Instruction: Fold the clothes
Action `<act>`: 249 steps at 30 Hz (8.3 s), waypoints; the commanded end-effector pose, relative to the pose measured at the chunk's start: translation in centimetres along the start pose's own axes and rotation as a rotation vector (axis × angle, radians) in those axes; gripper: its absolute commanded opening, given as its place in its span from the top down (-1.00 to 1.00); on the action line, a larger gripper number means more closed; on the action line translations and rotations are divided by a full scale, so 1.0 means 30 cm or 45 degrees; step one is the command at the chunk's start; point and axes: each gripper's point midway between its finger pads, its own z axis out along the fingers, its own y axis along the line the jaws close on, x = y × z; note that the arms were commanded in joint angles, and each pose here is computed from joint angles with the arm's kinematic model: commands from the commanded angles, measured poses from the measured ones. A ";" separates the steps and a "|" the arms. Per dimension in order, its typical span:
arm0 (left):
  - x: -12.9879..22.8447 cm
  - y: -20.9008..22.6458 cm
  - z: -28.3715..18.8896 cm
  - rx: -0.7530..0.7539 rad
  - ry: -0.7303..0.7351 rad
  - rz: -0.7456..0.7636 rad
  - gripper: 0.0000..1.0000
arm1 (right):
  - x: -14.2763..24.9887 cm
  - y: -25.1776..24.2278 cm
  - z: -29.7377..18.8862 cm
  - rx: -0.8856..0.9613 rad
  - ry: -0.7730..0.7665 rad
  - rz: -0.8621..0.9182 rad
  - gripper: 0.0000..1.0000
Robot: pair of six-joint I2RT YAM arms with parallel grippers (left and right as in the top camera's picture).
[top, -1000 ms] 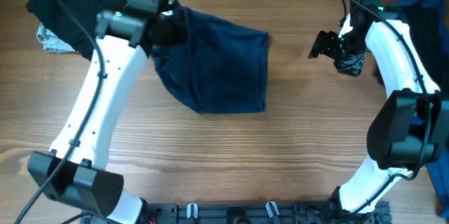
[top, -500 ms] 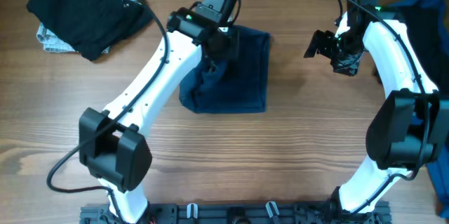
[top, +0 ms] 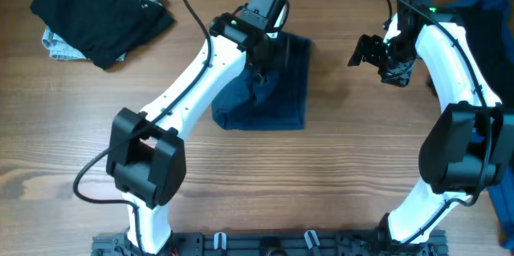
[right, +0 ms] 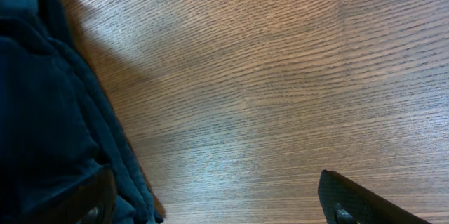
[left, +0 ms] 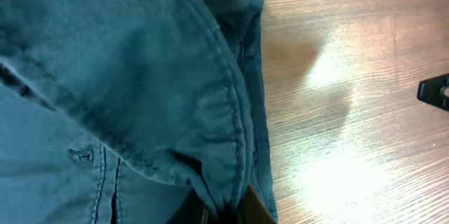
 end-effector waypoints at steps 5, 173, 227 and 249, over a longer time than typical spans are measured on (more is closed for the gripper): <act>0.026 -0.091 0.027 0.061 0.029 0.043 0.35 | 0.005 0.011 -0.001 -0.016 0.006 -0.025 -0.85; 0.306 0.311 0.318 0.406 0.358 -0.282 0.26 | 0.360 0.397 -0.720 -0.330 -0.320 -0.525 -0.55; -0.587 1.161 -0.267 -0.604 -0.820 0.126 0.90 | 0.413 0.249 -0.167 -0.183 0.018 -0.201 -0.99; -0.582 1.251 -0.432 -0.856 -0.912 -0.106 0.92 | 0.413 0.248 -0.167 -0.181 0.020 -0.186 -0.99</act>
